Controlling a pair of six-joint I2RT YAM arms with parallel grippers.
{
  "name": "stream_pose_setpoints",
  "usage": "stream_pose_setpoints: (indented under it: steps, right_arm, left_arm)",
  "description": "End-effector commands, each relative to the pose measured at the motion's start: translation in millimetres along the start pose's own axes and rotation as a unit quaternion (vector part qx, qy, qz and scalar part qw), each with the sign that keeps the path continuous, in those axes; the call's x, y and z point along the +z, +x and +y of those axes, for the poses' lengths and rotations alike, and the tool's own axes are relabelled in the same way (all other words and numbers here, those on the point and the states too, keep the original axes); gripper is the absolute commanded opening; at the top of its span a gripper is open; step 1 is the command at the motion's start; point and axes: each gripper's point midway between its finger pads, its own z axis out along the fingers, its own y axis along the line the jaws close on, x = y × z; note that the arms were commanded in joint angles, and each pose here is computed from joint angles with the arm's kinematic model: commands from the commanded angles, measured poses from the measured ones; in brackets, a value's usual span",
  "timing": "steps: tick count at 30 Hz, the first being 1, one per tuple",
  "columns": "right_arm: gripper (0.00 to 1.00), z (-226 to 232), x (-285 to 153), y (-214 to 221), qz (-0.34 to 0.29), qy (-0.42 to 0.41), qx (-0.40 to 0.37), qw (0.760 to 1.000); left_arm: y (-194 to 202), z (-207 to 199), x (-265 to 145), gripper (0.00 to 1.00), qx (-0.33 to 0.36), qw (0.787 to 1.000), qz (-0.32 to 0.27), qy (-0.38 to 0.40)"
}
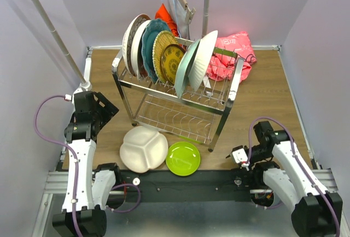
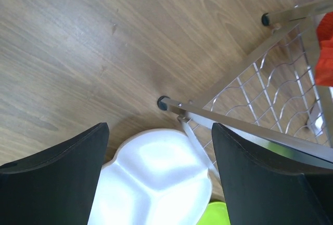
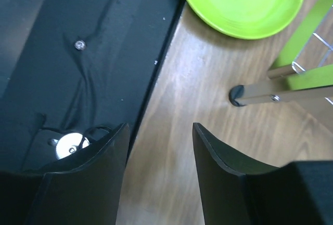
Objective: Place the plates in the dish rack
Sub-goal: Grab a plate with the right arm
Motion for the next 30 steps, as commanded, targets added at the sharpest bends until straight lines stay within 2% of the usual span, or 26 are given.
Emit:
stream_pose_setpoints:
  steps: [1,7,9,12,14,17,20,21,25,30]
  right_arm:
    - [0.62,-5,6,-14,-0.048,-0.018,-0.151,0.987]
    - [0.64,-20,5,-20,-0.061,-0.004,-0.144,0.988]
    - [0.66,-23,4,-25,-0.068,0.001,-0.141,0.988]
    - [0.72,-24,4,-34,-0.082,-0.003,-0.147,0.986]
    - [0.82,-20,5,-40,-0.096,-0.009,-0.147,0.984]
    - [0.87,-16,9,-44,-0.109,-0.019,-0.149,0.983]
    - [0.88,-26,13,-46,-0.110,-0.016,-0.149,0.983]
    - [0.88,-27,14,-47,-0.111,-0.018,-0.128,0.985]
    - [0.88,-55,15,-52,-0.110,0.001,-0.124,0.986]
    - [0.88,-61,17,-64,-0.127,-0.004,-0.120,0.985]
  left_arm:
    - [19,21,8,0.87,0.005,0.999,0.028,-0.038]
    - [48,48,28,0.67,0.039,0.993,0.081,-0.078]
    - [54,45,35,0.59,0.051,0.991,0.101,-0.065]
    - [62,38,39,0.53,0.066,0.989,0.129,-0.044]
    - [60,35,40,0.53,0.079,0.987,0.133,-0.035]
    - [64,39,44,0.53,0.111,0.981,0.153,-0.034]
    - [80,36,47,0.50,0.126,0.973,0.193,-0.010]
    - [83,35,47,0.49,0.124,0.972,0.200,-0.006]
    - [86,32,47,0.49,0.129,0.968,0.215,0.004]
    - [93,34,51,0.49,0.129,0.965,0.230,0.006]
